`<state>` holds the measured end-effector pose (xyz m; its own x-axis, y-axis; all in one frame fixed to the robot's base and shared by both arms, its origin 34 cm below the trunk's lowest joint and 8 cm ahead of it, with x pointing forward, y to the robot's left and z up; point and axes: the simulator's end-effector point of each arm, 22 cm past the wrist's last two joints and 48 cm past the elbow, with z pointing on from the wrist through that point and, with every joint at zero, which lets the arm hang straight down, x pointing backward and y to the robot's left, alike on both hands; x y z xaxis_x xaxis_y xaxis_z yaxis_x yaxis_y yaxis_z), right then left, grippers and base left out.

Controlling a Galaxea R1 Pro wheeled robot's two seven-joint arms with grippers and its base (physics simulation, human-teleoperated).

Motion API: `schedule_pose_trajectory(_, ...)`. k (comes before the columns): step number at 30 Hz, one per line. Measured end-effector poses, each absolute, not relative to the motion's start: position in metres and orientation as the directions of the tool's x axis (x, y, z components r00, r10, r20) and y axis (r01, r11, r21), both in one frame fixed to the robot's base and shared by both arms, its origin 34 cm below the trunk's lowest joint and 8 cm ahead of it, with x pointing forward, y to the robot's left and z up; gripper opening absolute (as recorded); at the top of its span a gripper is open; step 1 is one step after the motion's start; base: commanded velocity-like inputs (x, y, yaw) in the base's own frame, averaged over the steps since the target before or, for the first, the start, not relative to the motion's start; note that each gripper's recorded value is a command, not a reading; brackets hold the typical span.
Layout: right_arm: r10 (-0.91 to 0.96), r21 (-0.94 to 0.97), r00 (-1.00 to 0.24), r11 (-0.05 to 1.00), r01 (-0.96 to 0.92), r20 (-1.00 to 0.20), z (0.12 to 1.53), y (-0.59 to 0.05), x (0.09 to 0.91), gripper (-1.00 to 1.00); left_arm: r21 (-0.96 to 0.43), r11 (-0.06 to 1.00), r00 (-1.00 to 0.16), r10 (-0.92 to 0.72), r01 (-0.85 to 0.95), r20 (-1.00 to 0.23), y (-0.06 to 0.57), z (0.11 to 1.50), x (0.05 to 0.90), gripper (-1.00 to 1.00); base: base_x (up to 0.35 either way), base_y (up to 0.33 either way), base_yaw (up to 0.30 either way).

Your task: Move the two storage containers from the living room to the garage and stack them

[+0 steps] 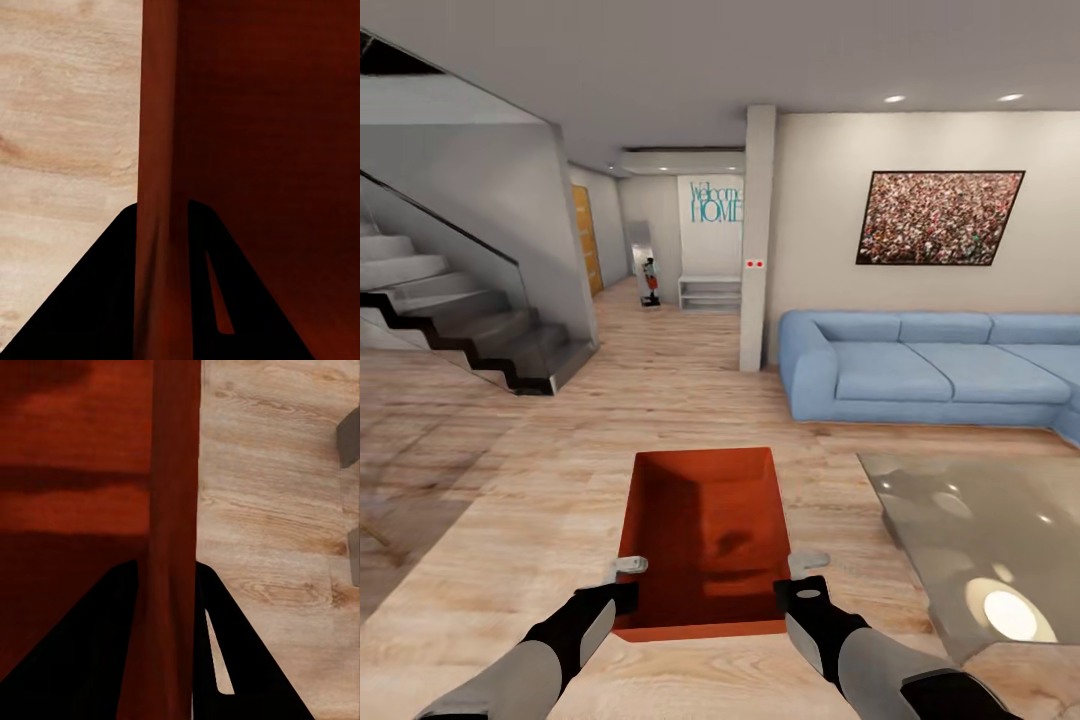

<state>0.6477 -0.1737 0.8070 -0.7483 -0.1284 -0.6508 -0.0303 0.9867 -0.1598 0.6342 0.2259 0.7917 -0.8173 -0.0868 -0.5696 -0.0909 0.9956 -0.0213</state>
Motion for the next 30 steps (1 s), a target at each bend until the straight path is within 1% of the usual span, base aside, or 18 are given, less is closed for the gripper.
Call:
schedule_pose_trajectory(15,-0.128,-0.16,-0.748,0.987,-0.03,-0.651,0.807,-0.1738,0.6477,-1.0,-0.021,0.996,-0.817,-0.087,-0.091,-0.57,0.2259,0.7917,0.6342,-1.0,0.0,0.0,0.267)
schedule_pose_trajectory(30,-0.128,-0.16,-0.748,0.987,-0.03,-0.651,0.807,-0.1739,0.6477,-1.0,-0.021,0.996,-0.817,-0.087,-0.091,-0.57,0.2258,0.7916,0.6342,-1.0,0.0,0.0,0.015)
